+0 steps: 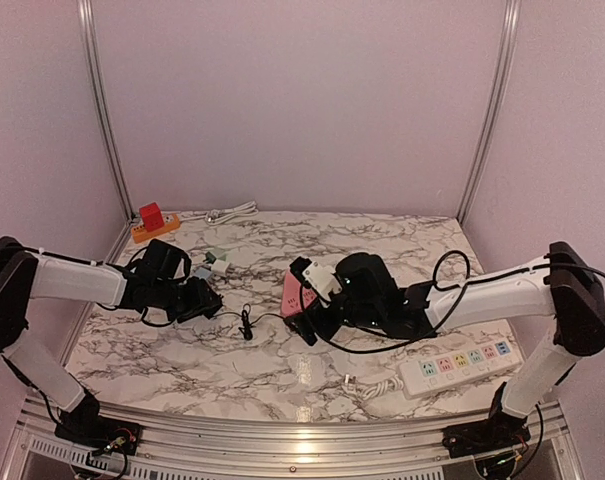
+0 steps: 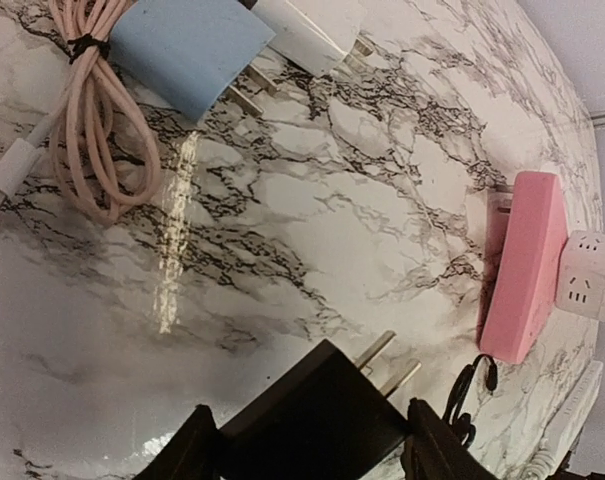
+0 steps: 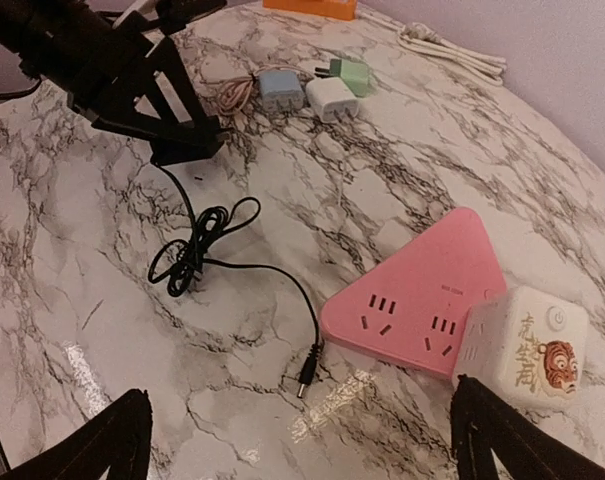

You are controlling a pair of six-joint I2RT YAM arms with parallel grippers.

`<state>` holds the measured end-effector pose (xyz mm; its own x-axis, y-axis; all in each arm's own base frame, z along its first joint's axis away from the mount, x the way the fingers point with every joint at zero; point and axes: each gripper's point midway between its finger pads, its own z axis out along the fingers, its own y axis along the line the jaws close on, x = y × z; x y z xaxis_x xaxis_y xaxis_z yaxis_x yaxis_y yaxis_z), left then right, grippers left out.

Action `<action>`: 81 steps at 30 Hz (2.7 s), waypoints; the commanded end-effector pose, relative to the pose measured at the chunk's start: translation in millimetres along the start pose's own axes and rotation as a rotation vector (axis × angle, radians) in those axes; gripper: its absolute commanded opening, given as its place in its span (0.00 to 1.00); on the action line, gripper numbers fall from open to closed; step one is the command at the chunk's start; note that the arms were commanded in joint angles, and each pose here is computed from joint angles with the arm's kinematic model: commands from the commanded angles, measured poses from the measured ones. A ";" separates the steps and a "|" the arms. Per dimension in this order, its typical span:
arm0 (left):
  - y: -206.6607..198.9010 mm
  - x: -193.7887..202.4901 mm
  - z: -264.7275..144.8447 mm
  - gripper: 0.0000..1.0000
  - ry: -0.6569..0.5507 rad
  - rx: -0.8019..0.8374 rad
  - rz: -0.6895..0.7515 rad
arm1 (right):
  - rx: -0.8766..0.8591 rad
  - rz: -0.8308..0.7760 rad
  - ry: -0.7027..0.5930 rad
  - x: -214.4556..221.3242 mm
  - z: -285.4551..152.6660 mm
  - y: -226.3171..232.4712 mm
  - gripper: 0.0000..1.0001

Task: Insert the plug
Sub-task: Pick up the plug and the socket.

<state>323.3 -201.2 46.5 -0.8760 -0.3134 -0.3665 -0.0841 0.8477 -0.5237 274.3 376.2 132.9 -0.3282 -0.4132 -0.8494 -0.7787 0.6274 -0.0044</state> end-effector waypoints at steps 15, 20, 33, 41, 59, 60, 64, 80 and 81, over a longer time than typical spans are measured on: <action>-93.8 1.4 -35.1 0.27 -0.022 0.301 -0.090 | 0.029 -0.321 -0.282 -62.2 -6.0 60.5 0.98; -105.7 3.0 -37.5 0.27 -0.025 0.319 -0.096 | 0.013 -0.421 -0.259 -57.1 8.8 87.7 0.97; -120.7 4.4 -51.0 0.27 -0.079 0.330 -0.034 | 0.146 -0.406 -0.235 -61.7 29.9 80.5 0.85; -132.1 2.3 -59.5 0.28 -0.132 0.294 0.049 | 0.111 -0.387 -0.225 -64.4 33.6 87.1 0.68; -157.6 -2.8 -103.9 0.28 -0.447 0.254 0.386 | -0.340 0.188 -0.417 -122.7 -50.2 75.5 0.87; -158.5 -2.1 -106.2 0.28 -0.467 0.242 0.419 | -0.341 0.212 -0.419 -129.5 -57.8 72.5 0.87; -164.5 2.3 -115.6 0.28 -0.524 0.253 0.511 | -0.329 0.293 -0.428 -145.3 -76.2 61.0 0.87; -193.0 60.3 -141.9 0.27 -0.702 0.275 1.116 | -0.480 0.464 -0.166 -146.5 -73.6 45.4 0.83; -194.3 62.6 -141.8 0.27 -0.708 0.267 1.134 | -0.505 0.458 -0.145 -144.9 -72.1 49.9 0.82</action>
<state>220.5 -320.3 216.6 -0.1185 0.2199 -0.9683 0.6926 0.7170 0.0781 265.2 405.4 296.4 -0.5833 0.0540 -0.8105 -0.7279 0.4079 0.5511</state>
